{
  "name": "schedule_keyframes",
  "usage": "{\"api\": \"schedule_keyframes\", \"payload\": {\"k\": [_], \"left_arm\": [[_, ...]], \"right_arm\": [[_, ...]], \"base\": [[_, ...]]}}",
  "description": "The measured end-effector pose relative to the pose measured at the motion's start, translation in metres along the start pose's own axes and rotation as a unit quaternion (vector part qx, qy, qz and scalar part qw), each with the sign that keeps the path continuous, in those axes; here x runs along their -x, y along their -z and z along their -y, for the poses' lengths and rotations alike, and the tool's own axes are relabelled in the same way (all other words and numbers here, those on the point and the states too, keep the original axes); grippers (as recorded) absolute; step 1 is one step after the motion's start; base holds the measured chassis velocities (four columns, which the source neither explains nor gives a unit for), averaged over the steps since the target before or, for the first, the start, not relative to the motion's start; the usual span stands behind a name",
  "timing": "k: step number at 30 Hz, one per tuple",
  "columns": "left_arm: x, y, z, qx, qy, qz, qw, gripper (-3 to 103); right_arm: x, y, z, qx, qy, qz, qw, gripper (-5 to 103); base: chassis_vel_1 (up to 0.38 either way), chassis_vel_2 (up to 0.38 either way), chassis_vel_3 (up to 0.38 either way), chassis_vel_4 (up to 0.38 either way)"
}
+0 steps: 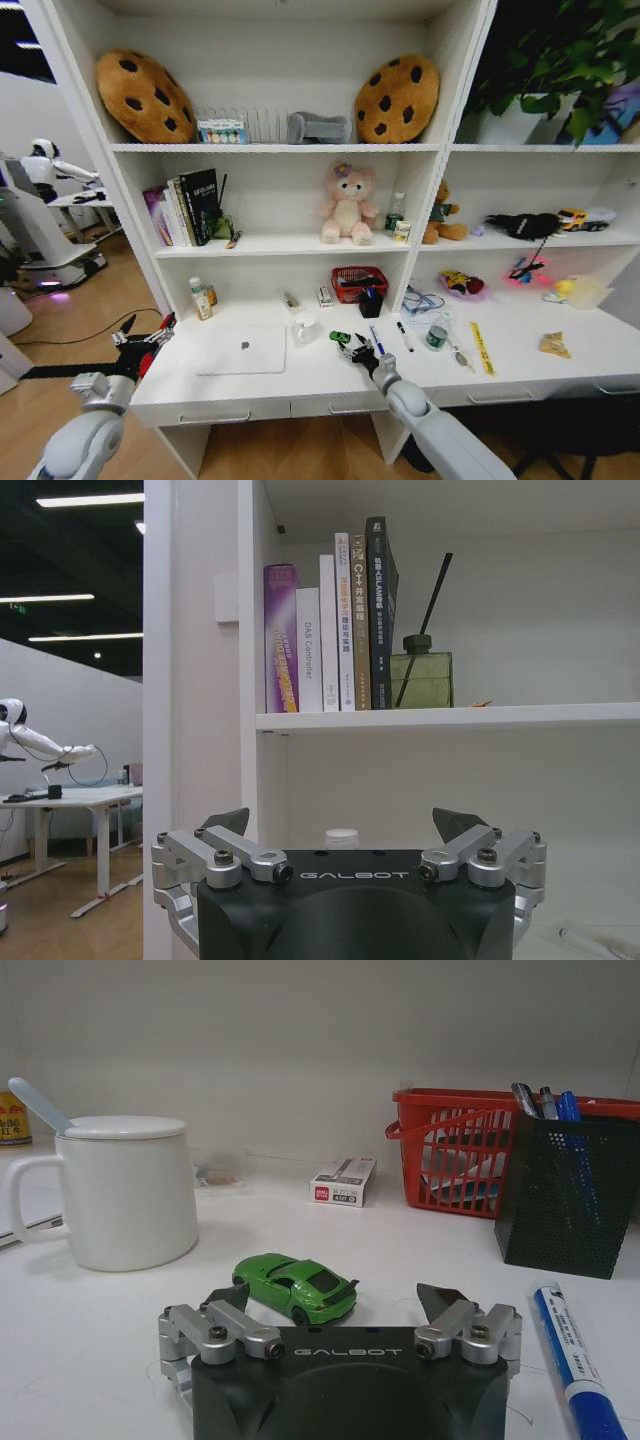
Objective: Organize the objects on the table.
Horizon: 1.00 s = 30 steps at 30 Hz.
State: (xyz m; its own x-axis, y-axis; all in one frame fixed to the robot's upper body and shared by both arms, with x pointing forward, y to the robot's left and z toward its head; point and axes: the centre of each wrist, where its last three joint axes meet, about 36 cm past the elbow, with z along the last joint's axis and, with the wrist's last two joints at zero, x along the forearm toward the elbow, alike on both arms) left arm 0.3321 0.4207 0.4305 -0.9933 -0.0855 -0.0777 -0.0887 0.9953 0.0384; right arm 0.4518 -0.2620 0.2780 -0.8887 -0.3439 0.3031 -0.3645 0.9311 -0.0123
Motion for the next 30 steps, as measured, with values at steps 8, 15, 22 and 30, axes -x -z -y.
{"api": "schedule_keyframes", "payload": {"k": [8, 15, 22, 30], "left_arm": [[0.000, 0.000, 0.000, 0.000, 0.000, 0.000, 1.0000, 100], [0.000, 0.000, 0.000, 0.000, 0.000, 0.000, 1.0000, 100], [0.000, 0.000, 0.000, 0.000, 0.000, 0.000, 1.0000, 100], [0.000, 0.000, 0.000, 0.000, 0.000, 0.000, 1.0000, 100]], "right_arm": [[0.014, -0.001, -0.005, 0.001, 0.011, -0.004, 1.000, 100], [0.029, -0.005, -0.021, 0.010, 0.023, -0.008, 1.000, 100], [0.046, -0.004, -0.029, 0.014, 0.023, -0.007, 1.000, 100], [0.050, -0.002, -0.027, 0.013, 0.021, -0.005, 1.000, 86]], "base": [[0.000, 0.000, 0.000, 0.000], [0.000, 0.000, 0.000, 0.000], [0.000, 0.000, 0.000, 0.000], [0.000, 0.000, 0.000, 0.000]]}}
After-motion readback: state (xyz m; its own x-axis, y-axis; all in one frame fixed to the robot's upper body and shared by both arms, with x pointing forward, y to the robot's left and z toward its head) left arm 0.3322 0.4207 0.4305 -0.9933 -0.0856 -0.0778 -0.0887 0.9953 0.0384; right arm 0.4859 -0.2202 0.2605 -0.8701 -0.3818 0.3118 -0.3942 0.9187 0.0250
